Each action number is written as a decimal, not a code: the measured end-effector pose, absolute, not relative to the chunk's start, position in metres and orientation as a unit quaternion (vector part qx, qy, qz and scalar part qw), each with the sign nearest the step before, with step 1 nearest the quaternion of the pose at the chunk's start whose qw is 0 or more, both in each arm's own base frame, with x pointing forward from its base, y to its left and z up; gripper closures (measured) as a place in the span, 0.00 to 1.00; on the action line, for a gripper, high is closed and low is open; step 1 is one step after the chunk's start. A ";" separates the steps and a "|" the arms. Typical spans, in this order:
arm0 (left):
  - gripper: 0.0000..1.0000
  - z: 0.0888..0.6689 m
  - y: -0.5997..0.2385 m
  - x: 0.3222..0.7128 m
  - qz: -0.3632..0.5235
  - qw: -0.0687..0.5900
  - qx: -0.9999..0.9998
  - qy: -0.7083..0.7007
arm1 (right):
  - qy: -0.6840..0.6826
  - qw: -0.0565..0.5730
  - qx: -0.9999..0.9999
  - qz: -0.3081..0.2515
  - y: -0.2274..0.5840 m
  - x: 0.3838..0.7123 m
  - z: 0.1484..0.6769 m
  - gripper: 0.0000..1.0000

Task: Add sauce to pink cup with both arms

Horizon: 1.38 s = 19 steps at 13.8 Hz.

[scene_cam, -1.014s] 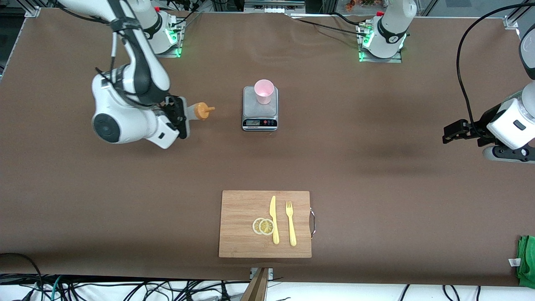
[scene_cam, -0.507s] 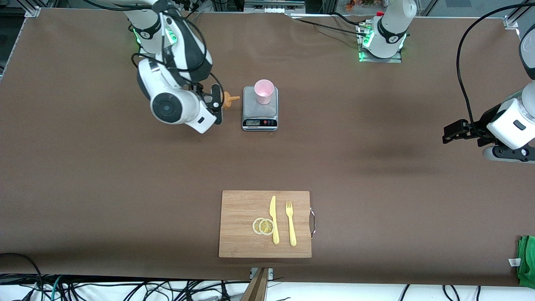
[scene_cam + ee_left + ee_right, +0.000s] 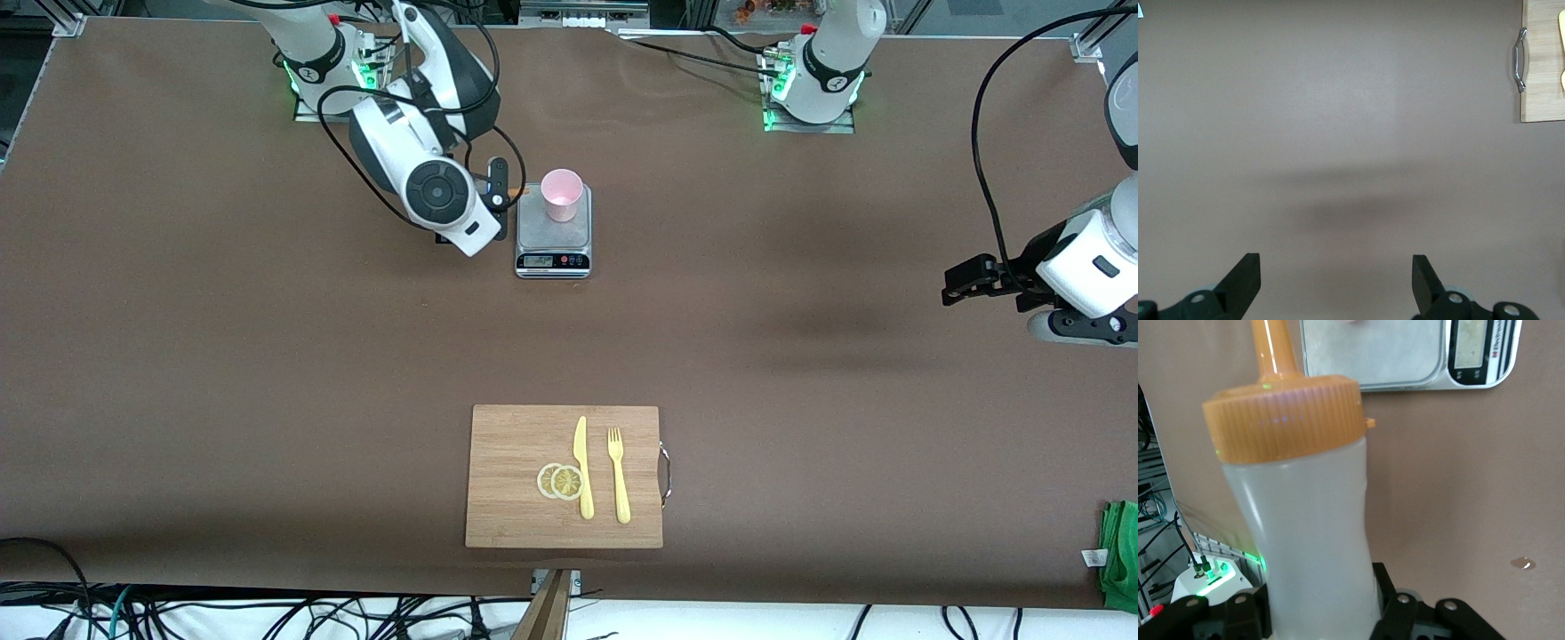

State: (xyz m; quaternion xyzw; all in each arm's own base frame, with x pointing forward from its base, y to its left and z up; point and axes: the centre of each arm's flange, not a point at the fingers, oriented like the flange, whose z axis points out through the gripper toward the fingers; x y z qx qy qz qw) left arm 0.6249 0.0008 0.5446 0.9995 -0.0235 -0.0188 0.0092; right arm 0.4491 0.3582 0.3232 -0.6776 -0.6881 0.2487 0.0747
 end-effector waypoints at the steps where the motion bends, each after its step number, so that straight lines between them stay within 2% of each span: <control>1: 0.00 0.545 0.001 0.625 -0.019 0.009 1.000 -0.023 | -0.687 0.067 -0.678 0.252 0.364 0.444 0.322 0.48; 11: 0.00 0.544 0.001 0.625 -0.019 0.009 1.000 -0.023 | -0.674 -0.027 -0.663 0.325 0.409 0.413 0.308 0.48; 19: 0.00 0.544 0.001 0.625 -0.019 0.009 1.000 -0.023 | -0.677 -0.065 -0.658 0.323 0.432 0.418 0.316 0.48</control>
